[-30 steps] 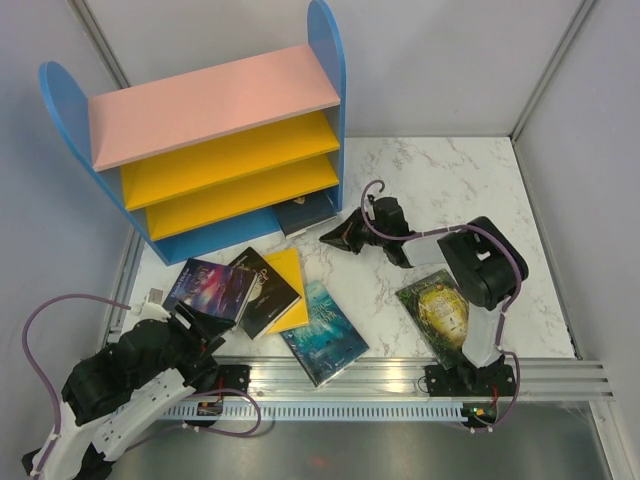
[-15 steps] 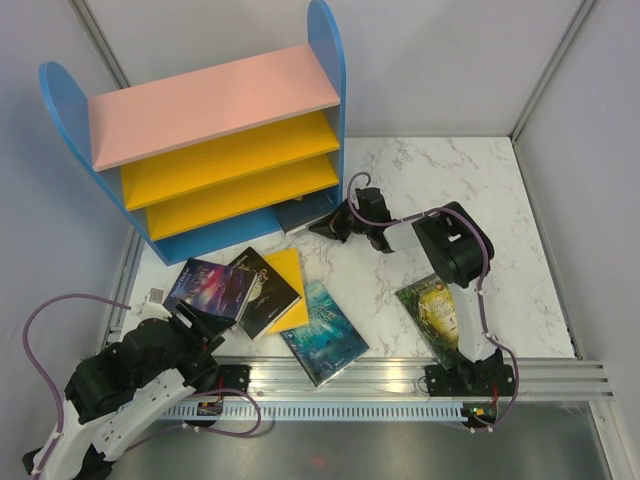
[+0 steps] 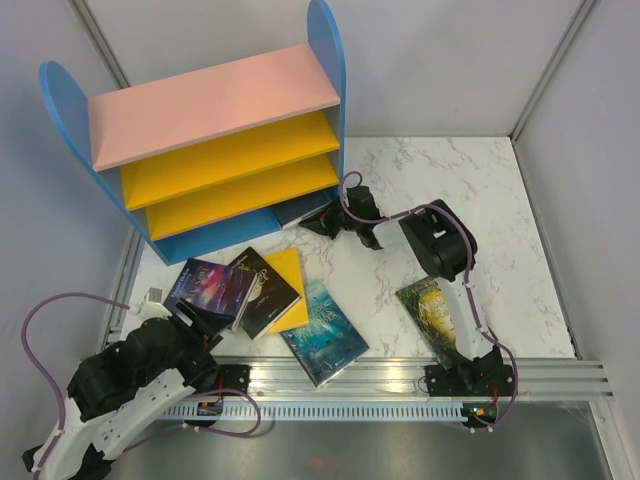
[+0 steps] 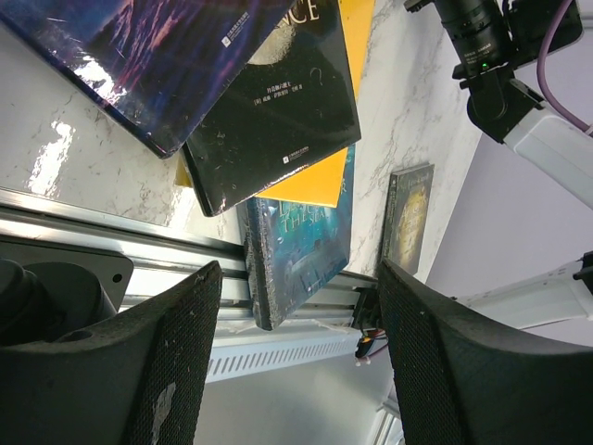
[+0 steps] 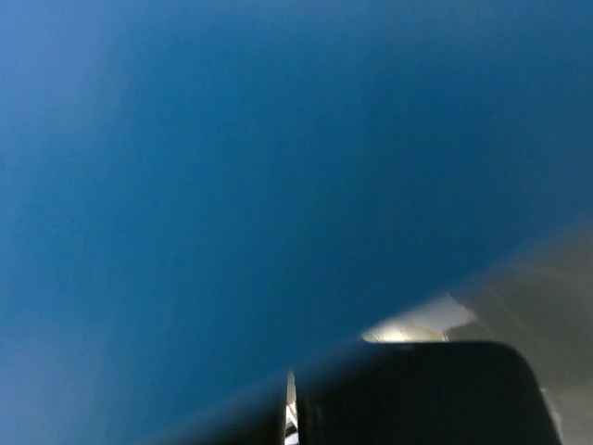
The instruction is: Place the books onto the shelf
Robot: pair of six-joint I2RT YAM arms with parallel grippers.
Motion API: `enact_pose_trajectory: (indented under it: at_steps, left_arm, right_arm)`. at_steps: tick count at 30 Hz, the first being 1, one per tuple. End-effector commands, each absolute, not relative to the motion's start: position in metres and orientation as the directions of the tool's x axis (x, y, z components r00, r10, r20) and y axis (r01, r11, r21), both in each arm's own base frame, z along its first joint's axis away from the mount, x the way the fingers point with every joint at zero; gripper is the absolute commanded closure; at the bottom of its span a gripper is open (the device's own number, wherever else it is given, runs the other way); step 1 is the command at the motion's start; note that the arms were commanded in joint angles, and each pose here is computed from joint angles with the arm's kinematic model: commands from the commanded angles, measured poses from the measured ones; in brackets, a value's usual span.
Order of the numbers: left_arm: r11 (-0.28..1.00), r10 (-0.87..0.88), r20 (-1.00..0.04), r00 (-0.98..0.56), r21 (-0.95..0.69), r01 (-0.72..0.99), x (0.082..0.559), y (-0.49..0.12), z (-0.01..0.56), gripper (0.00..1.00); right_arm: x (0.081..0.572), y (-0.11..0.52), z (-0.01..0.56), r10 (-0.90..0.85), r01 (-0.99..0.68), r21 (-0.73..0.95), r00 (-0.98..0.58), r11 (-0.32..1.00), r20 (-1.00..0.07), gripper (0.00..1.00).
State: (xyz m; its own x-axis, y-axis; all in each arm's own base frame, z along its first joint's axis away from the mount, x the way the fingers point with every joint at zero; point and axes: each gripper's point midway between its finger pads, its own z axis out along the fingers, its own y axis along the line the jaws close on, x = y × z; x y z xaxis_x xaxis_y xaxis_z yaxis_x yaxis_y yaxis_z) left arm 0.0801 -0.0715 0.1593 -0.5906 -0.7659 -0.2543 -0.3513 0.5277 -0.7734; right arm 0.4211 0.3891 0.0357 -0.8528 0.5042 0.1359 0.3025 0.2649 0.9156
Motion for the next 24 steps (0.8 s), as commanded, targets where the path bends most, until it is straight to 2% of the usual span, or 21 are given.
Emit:
enact_pose_trajectory:
  at_steps: [1, 9, 15, 19, 21, 22, 24]
  left_arm:
    - [0.489, -0.8, -0.258, -0.542, -0.803, -0.34, 0.084, -0.062, 0.163, 0.28]
    - [0.497, -0.786, -0.25, -0.566, -0.799, -0.338, 0.08, -0.066, 0.162, 0.28]
    - [0.519, -0.771, -0.253, -0.585, -0.781, -0.346, 0.079, -0.068, 0.159, 0.29]
    - [0.548, -0.77, -0.231, -0.595, -0.717, -0.431, 0.076, -0.069, 0.142, 0.3]
    - [0.571, -0.766, -0.235, -0.598, -0.676, -0.466, 0.077, -0.07, 0.136, 0.24]
    - [0.573, -0.77, -0.231, -0.595, -0.661, -0.485, 0.078, -0.071, 0.134, 0.21]
    - [0.617, -0.751, -0.245, -0.613, -0.594, -0.517, 0.08, -0.074, 0.126, 0.11]
  right_arm:
    - [0.444, 0.4, 0.063, 0.525, 0.242, 0.953, -0.843, 0.18, 0.115, 1.0]
    - [0.452, 0.404, 0.079, 0.515, 0.214, 0.966, -0.85, 0.143, 0.112, 1.0]
    - [0.421, 0.385, 0.084, 0.492, 0.196, 0.967, -0.865, 0.163, 0.092, 1.0]
    - [0.387, 0.358, 0.088, 0.474, 0.188, 0.96, -0.878, 0.209, 0.069, 1.0]
    - [0.373, 0.348, 0.089, 0.45, 0.171, 0.956, -0.892, 0.24, 0.047, 0.93]
    - [0.361, 0.341, 0.095, 0.442, 0.158, 0.955, -0.897, 0.251, 0.033, 0.86]
    - [0.344, 0.333, 0.094, 0.413, 0.143, 0.945, -0.911, 0.295, 0.009, 0.76]
